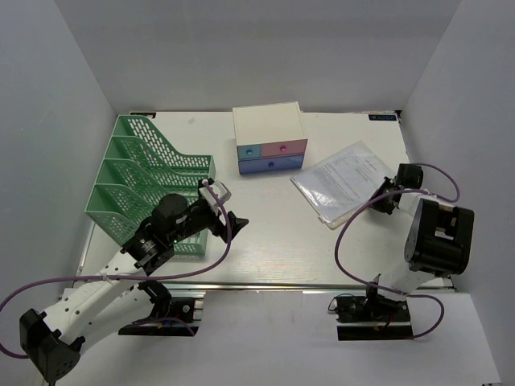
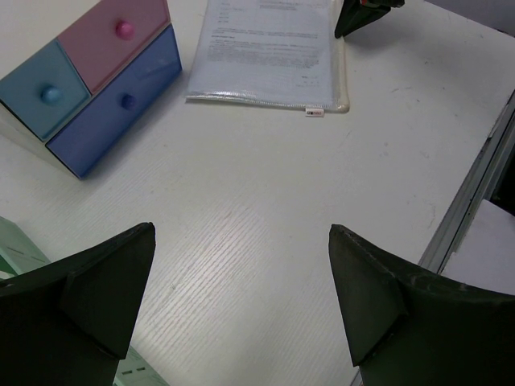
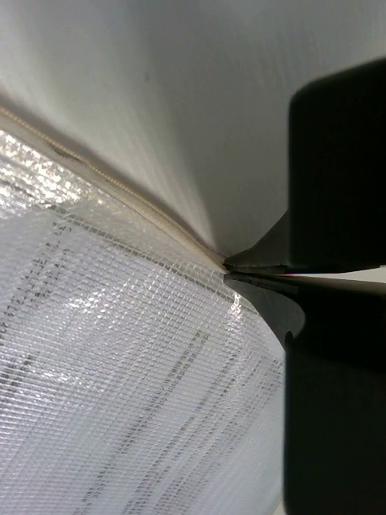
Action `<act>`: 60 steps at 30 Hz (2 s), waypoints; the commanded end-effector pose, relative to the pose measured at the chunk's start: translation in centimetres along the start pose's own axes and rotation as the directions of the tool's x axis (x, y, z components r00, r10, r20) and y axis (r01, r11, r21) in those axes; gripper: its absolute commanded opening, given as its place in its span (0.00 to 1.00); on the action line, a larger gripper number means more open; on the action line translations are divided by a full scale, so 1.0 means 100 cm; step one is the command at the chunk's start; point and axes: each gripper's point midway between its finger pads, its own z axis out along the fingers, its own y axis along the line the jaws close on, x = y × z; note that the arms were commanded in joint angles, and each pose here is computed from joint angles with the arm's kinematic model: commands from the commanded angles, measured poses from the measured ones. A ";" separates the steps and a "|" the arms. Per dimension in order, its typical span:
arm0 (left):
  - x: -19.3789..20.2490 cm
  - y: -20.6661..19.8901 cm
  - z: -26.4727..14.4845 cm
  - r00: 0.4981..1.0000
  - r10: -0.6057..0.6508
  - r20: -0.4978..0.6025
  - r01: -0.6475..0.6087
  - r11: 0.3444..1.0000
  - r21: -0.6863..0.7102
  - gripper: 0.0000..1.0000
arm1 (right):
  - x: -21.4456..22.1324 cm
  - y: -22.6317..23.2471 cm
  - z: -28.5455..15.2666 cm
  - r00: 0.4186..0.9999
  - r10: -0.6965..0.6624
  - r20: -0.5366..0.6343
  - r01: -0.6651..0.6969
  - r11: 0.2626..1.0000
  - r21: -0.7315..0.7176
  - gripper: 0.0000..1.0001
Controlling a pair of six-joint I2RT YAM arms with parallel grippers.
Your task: Organize the desk
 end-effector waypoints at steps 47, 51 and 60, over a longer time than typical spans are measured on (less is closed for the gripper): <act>-0.012 -0.069 0.118 0.786 -0.617 -0.039 0.564 0.689 0.456 0.98 | -0.043 0.157 -0.315 0.386 -0.629 0.675 0.916 0.350 -0.197 0.00; -0.020 -0.062 0.134 0.746 -0.665 -0.014 0.596 0.660 0.458 0.98 | -0.036 0.172 -0.335 0.372 -0.591 0.716 0.926 0.286 -0.245 0.00; -0.042 -0.055 0.176 0.640 -0.766 0.062 0.613 0.557 0.560 0.98 | -0.020 0.202 -0.392 0.336 -0.499 0.799 0.941 0.137 -0.311 0.00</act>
